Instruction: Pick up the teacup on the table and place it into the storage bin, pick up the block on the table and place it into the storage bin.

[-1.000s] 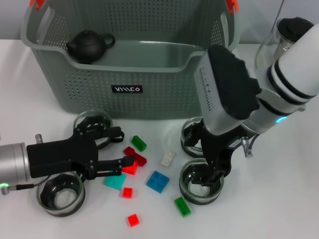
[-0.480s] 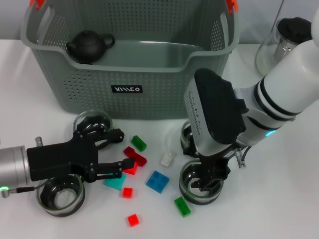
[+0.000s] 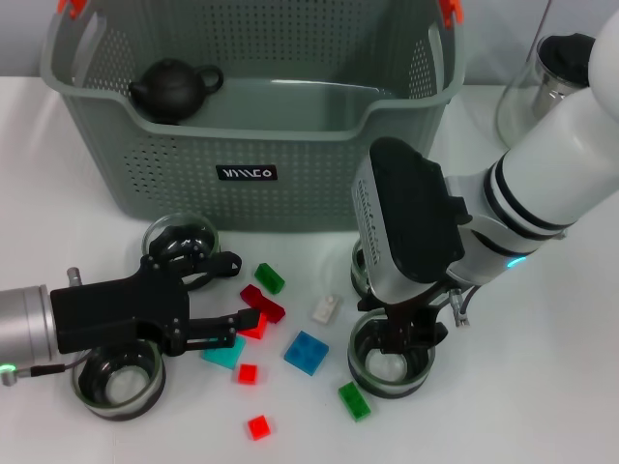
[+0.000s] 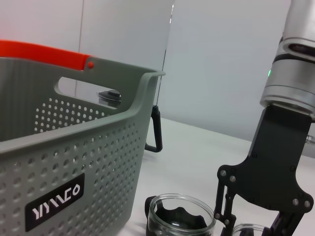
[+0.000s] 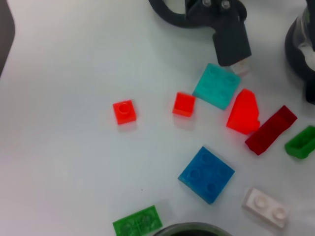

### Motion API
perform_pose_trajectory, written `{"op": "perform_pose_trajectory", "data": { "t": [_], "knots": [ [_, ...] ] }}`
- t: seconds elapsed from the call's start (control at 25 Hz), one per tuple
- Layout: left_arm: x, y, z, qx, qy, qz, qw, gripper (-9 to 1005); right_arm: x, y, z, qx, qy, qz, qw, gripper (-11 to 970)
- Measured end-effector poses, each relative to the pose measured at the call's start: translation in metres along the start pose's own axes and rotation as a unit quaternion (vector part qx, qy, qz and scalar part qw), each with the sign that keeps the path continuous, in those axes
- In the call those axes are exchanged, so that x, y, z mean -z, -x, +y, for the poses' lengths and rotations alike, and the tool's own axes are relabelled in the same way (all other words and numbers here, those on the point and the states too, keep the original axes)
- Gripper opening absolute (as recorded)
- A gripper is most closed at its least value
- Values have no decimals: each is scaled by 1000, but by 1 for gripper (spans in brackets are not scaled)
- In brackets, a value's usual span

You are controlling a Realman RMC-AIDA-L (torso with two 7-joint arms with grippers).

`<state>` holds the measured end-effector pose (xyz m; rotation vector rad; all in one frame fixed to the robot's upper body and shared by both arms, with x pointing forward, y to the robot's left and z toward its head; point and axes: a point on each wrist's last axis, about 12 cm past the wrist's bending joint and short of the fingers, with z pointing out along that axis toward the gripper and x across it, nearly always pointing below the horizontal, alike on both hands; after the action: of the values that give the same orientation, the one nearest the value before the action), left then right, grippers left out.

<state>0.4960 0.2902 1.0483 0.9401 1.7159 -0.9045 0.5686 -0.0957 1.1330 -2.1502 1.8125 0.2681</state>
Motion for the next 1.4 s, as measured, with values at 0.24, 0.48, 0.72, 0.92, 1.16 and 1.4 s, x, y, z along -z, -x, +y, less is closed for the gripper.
{"op": "perform_pose_trajectory", "data": {
  "t": [0.24, 0.48, 0.72, 0.92, 1.16, 1.4],
  "knots": [
    [0, 0, 0, 0, 0, 0, 1000, 844, -5, -4, 1, -7, 7, 6, 1000, 433],
    [0, 0, 0, 0, 0, 0, 1000, 844, -10, -4, 2, -12, 5, 9, 1000, 365],
    [-1, -1, -1, 2, -1, -1, 1000, 843, -9, -3, 1, -22, 3, 10, 1000, 284],
    [-1, -1, -2, 4, -2, -2, 1000, 843, -9, -4, 2, -27, 4, 15, 1000, 187],
    [-1, -2, -2, 4, -2, -2, 1000, 843, -6, -4, 2, -37, 7, 15, 999, 71],
    [-1, -2, -2, 5, -2, -2, 1000, 843, 35, -1, 3, -45, 3, -21, 999, 53]
  ]
}}
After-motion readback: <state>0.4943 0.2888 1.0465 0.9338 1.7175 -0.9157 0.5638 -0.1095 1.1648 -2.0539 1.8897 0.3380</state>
